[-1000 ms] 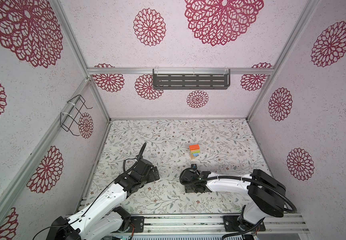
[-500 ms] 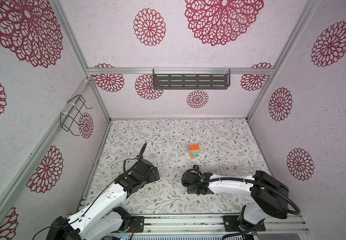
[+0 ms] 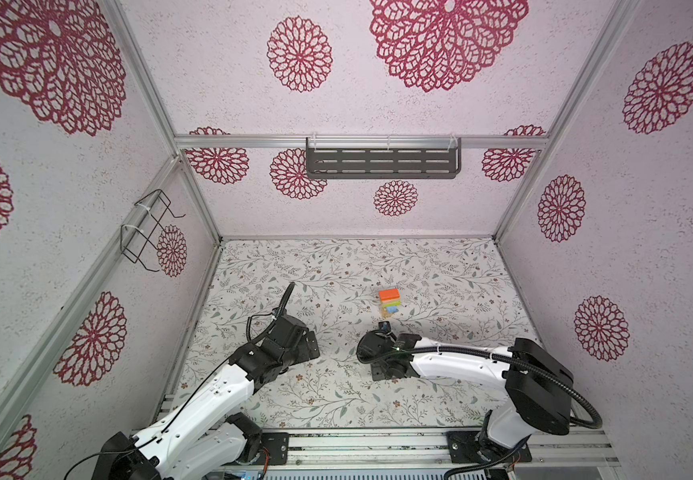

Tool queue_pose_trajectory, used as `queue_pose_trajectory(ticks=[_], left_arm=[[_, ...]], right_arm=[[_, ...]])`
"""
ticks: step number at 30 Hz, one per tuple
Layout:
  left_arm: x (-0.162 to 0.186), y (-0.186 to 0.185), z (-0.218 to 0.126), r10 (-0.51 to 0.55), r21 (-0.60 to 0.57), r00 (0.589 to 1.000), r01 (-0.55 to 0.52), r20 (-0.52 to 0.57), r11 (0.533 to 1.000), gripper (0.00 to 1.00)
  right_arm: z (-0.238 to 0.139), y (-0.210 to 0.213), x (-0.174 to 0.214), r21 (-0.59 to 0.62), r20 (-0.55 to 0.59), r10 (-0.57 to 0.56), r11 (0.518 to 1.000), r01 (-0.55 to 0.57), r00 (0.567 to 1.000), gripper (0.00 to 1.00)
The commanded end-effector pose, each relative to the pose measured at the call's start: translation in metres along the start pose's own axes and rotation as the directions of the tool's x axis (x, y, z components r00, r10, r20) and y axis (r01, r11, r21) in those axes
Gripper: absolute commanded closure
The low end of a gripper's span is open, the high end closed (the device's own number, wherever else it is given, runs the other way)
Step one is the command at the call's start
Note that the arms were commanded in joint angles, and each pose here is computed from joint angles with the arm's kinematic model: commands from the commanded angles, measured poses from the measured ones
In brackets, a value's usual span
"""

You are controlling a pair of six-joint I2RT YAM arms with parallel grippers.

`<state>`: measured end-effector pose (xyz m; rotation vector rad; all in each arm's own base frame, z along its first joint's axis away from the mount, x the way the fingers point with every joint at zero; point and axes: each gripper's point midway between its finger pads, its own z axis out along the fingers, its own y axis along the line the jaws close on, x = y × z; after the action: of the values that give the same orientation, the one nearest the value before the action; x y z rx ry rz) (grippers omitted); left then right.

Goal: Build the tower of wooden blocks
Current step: 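Lift the orange block and carry it toward the stack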

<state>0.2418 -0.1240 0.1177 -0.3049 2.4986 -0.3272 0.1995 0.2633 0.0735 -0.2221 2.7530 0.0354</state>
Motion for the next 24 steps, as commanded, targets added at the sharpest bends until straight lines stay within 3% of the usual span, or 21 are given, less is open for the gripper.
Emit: queue_pose_trajectory(ticks=[1, 5, 10, 17, 24], left_arm=[[-0.019, -0.009, -0.011, 0.035, -0.012, 0.999, -0.035, 0.04, 0.999, 0.03], [-0.041, -0.022, -0.019, 0.044, -0.005, 0.996, -0.043, 0.083, 0.999, 0.03], [-0.071, -0.042, -0.022, 0.061, 0.002, 0.992, -0.062, 0.113, 0.998, 0.03], [-0.109, -0.053, -0.012, 0.033, 0.019, 0.989, -0.036, 0.142, 0.999, 0.03], [-0.12, -0.053, 0.007, 0.019, 0.018, 0.991, -0.022, 0.136, 1.0, 0.03]], right_arm=[[-0.044, -0.014, -0.036, 0.008, 0.042, -0.104, 0.995, 0.103, 0.994, 0.55], [-0.078, -0.02, -0.075, -0.016, 0.077, -0.154, 0.988, 0.156, 0.985, 0.54], [-0.092, -0.034, -0.118, -0.031, 0.09, -0.198, 0.979, 0.202, 0.976, 0.54], [-0.08, -0.047, -0.168, -0.022, 0.092, -0.224, 0.974, 0.227, 0.97, 0.54], [-0.057, -0.048, -0.198, -0.031, 0.061, -0.238, 0.97, 0.24, 0.969, 0.5]])
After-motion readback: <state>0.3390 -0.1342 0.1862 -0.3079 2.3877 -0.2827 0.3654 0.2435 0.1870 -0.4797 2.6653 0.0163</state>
